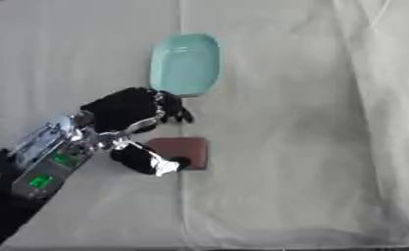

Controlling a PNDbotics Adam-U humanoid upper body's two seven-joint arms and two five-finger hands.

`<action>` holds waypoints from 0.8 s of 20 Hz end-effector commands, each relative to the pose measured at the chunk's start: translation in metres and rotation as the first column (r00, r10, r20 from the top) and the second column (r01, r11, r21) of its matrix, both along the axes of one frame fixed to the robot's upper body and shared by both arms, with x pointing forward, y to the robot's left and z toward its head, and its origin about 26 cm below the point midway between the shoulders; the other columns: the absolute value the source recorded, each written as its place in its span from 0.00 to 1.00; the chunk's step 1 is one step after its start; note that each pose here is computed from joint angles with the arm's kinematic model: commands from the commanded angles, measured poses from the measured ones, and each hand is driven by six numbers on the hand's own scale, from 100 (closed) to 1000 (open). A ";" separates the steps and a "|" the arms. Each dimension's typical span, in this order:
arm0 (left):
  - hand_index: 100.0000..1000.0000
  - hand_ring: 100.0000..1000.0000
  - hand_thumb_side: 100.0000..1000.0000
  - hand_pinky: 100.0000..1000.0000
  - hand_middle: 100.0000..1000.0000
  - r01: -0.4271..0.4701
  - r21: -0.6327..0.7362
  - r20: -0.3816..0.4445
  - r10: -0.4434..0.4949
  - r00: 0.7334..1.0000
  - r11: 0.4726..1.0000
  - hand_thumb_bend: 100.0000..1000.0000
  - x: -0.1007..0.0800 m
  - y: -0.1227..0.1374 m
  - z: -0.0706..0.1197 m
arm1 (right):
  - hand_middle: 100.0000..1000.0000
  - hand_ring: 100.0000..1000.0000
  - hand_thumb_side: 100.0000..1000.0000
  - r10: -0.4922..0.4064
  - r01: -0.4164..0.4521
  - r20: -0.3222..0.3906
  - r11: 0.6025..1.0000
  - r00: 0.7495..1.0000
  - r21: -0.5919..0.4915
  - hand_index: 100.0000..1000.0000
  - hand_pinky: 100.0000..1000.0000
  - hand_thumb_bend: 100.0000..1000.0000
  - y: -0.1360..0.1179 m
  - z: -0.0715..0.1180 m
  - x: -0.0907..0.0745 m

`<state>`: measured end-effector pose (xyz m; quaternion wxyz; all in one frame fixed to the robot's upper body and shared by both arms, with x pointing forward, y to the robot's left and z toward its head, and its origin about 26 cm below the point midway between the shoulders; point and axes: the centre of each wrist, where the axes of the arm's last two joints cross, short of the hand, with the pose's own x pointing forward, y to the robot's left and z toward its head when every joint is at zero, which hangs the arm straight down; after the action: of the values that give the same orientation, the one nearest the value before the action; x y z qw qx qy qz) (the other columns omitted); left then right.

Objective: Pick up objects on the table and place them in the box.

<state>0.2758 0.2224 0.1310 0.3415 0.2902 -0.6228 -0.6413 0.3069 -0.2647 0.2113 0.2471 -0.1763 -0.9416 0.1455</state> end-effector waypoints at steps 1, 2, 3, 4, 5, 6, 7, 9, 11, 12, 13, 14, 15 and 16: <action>0.76 0.49 0.64 0.31 0.55 -0.030 -0.002 0.012 0.030 0.999 1.000 0.27 0.000 0.005 -0.001 | 0.79 0.54 0.44 0.001 0.000 0.042 1.000 0.999 -0.018 0.78 0.30 0.00 -0.001 0.011 -0.002; 0.76 0.49 0.64 0.31 0.55 -0.035 -0.004 0.007 0.035 0.999 0.999 0.27 0.000 0.005 -0.004 | 0.79 0.54 0.44 0.001 0.000 0.042 1.000 0.999 -0.018 0.78 0.30 0.00 -0.001 0.011 -0.002; 0.76 0.49 0.64 0.31 0.55 -0.039 -0.005 0.002 0.039 0.999 0.999 0.27 0.000 0.006 -0.006 | 0.79 0.54 0.44 0.001 0.000 0.042 1.000 0.999 -0.019 0.78 0.30 0.00 -0.001 0.011 -0.002; 0.76 0.50 0.64 0.31 0.55 -0.041 -0.006 -0.002 0.041 0.999 0.999 0.27 -0.001 0.006 -0.007 | 0.79 0.54 0.44 0.001 -0.001 0.042 1.000 0.999 -0.019 0.78 0.30 0.00 -0.001 0.011 -0.002; 0.76 0.50 0.64 0.31 0.55 -0.042 -0.007 -0.004 0.042 0.999 0.999 0.27 -0.002 0.007 -0.009 | 0.79 0.54 0.44 0.002 -0.001 0.042 1.000 0.999 -0.020 0.78 0.30 0.00 -0.001 0.011 -0.002; 0.76 0.50 0.65 0.31 0.56 -0.043 -0.007 -0.006 0.043 0.999 0.999 0.27 -0.002 0.007 -0.009 | 0.79 0.54 0.44 0.002 -0.001 0.042 1.000 0.999 -0.020 0.78 0.30 0.00 -0.001 0.011 -0.002; 0.76 0.50 0.65 0.31 0.55 -0.044 -0.007 -0.007 0.044 0.999 0.999 0.27 -0.003 0.008 -0.010 | 0.79 0.54 0.44 0.003 -0.002 0.043 1.000 0.999 -0.021 0.78 0.30 0.00 -0.001 0.011 -0.002; 0.76 0.50 0.65 0.32 0.56 -0.045 -0.006 -0.009 0.045 0.999 0.999 0.27 -0.004 0.008 -0.011 | 0.79 0.54 0.44 0.004 -0.003 0.043 1.000 0.999 -0.022 0.78 0.30 0.00 -0.001 0.012 -0.002; 0.76 0.50 0.65 0.32 0.56 -0.047 -0.002 -0.010 0.047 0.999 0.999 0.27 -0.005 0.010 -0.011 | 0.79 0.54 0.44 0.004 -0.003 0.044 1.000 0.999 -0.023 0.78 0.30 0.00 -0.001 0.012 -0.002; 0.76 0.50 0.65 0.32 0.56 -0.047 0.001 -0.011 0.047 0.999 0.999 0.28 -0.005 0.010 -0.011 | 0.79 0.54 0.44 0.004 -0.003 0.044 1.000 0.999 -0.023 0.78 0.30 0.00 -0.001 0.012 -0.002; 0.76 0.50 0.65 0.33 0.56 -0.046 0.005 -0.013 0.046 0.999 0.999 0.28 -0.006 0.011 -0.011 | 0.79 0.54 0.44 0.004 -0.003 0.044 1.000 0.999 -0.023 0.78 0.30 0.00 -0.001 0.012 -0.002; 0.77 0.51 0.65 0.33 0.57 -0.044 0.010 -0.014 0.045 0.999 0.999 0.28 -0.006 0.011 -0.011 | 0.79 0.54 0.44 0.004 -0.003 0.044 1.000 0.999 -0.024 0.78 0.30 0.00 0.000 0.012 -0.002; 0.77 0.51 0.65 0.33 0.57 -0.041 0.019 -0.015 0.041 0.999 0.999 0.29 -0.007 0.012 -0.011 | 0.79 0.54 0.44 0.004 -0.003 0.044 1.000 0.999 -0.024 0.78 0.30 0.00 0.000 0.012 -0.002; 0.77 0.52 0.65 0.35 0.58 -0.035 0.029 -0.016 0.036 0.999 0.999 0.31 -0.007 0.012 -0.011 | 0.79 0.54 0.44 0.005 -0.003 0.044 1.000 0.999 -0.025 0.78 0.30 0.00 0.000 0.012 -0.002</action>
<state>0.2699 0.2286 0.1165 0.3620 0.2909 -0.6162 -0.6361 0.3074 -0.2649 0.2144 0.2424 -0.1774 -0.9422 0.1482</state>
